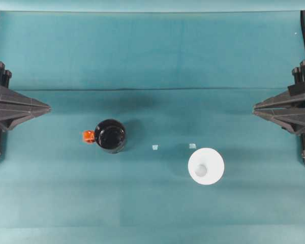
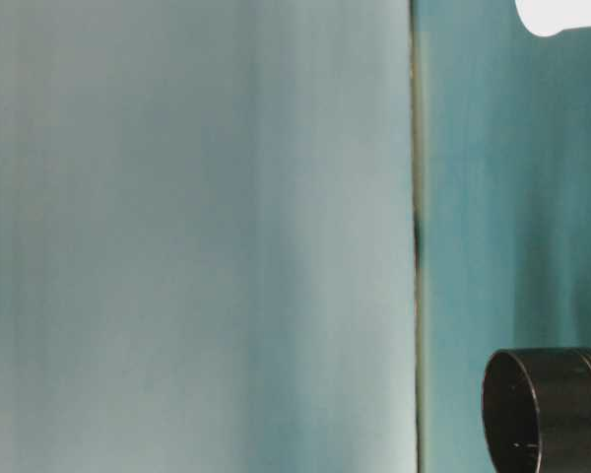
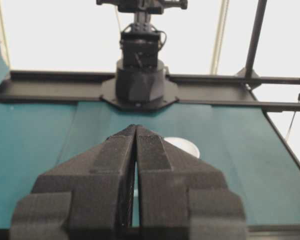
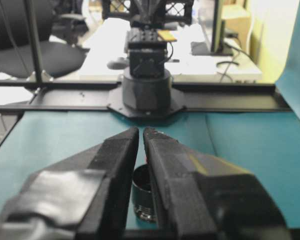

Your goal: Put the paper cup into the moved red handle cup holder.

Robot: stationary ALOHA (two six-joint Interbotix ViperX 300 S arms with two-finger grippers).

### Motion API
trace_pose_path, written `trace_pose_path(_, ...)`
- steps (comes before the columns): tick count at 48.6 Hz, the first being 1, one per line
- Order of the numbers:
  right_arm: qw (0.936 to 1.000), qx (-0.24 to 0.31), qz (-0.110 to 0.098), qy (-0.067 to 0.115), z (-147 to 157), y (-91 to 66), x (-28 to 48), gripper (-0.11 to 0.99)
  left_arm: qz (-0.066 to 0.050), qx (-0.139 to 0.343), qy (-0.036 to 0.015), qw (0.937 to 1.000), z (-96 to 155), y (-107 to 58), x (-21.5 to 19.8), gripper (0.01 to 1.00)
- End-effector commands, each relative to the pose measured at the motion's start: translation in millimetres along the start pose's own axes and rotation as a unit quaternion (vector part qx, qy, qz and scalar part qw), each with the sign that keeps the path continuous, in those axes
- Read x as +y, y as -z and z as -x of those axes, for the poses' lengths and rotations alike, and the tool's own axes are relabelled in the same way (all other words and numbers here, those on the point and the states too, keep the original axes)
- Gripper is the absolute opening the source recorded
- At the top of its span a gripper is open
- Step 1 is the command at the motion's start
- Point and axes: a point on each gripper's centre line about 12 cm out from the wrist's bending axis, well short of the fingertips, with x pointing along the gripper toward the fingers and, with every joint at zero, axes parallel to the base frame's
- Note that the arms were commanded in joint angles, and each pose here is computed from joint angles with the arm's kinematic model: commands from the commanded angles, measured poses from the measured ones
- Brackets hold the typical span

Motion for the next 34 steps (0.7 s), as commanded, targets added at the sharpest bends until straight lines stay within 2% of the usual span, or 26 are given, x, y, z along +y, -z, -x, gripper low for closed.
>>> trace_pose_path(1, 1.0, 0.001, -0.005, 0.003, -2.4, -0.4, -1.2, 0.0, 0.01, 0.02, 0.0031, 0.9997, -11.0, 0.2, -1.1, 0.027)
trace_pose_path(4, 0.9999, 0.008, -0.01, 0.004, -2.4, 1.2, -1.3, 0.0, 0.025, 0.038, 0.0021, 0.999, -17.0, 4.1, -1.1, 0.027)
trace_pose_path(7, 0.9996, 0.017, -0.02, 0.004, -2.1, 2.2, -1.1, -0.06, 0.04, 0.054, 0.0007, 0.9977, -22.7, 5.5, -1.1, 0.027)
trace_pose_path(12, 0.9981, 0.048, -0.038, 0.005, -2.0, 5.7, -1.0, -0.1, 0.052, 0.06, 0.0006, 0.9968, -29.3, -1.1, -1.5, 0.027)
trace_pose_path(17, 0.9944, 0.092, -0.052, 0.008, 0.1, 15.0, -1.2, -0.1, 0.051, 0.079, -0.0015, 0.9956, -31.7, -4.2, -1.2, 0.027)
trace_pose_path(22, 0.9901, 0.127, -0.058, 0.011, 2.9, 22.7, -1.1, -0.1, 0.051, 0.128, -0.0044, 0.9905, -31.3, 2.7, -1.3, 0.027)
trace_pose_path(29, 0.9862, 0.153, -0.062, 0.013, 6.5, 27.0, -1.0, -0.1, 0.049, 0.22, -0.0119, 0.9743, -30.2, 14.8, -0.5, 0.027)
trace_pose_path(34, 0.9852, 0.159, -0.063, 0.013, 8.2, 27.7, -1.0, -0.1, 0.045, 0.264, -0.0165, 0.9634, -31.2, 19.3, 0.6, 0.027)
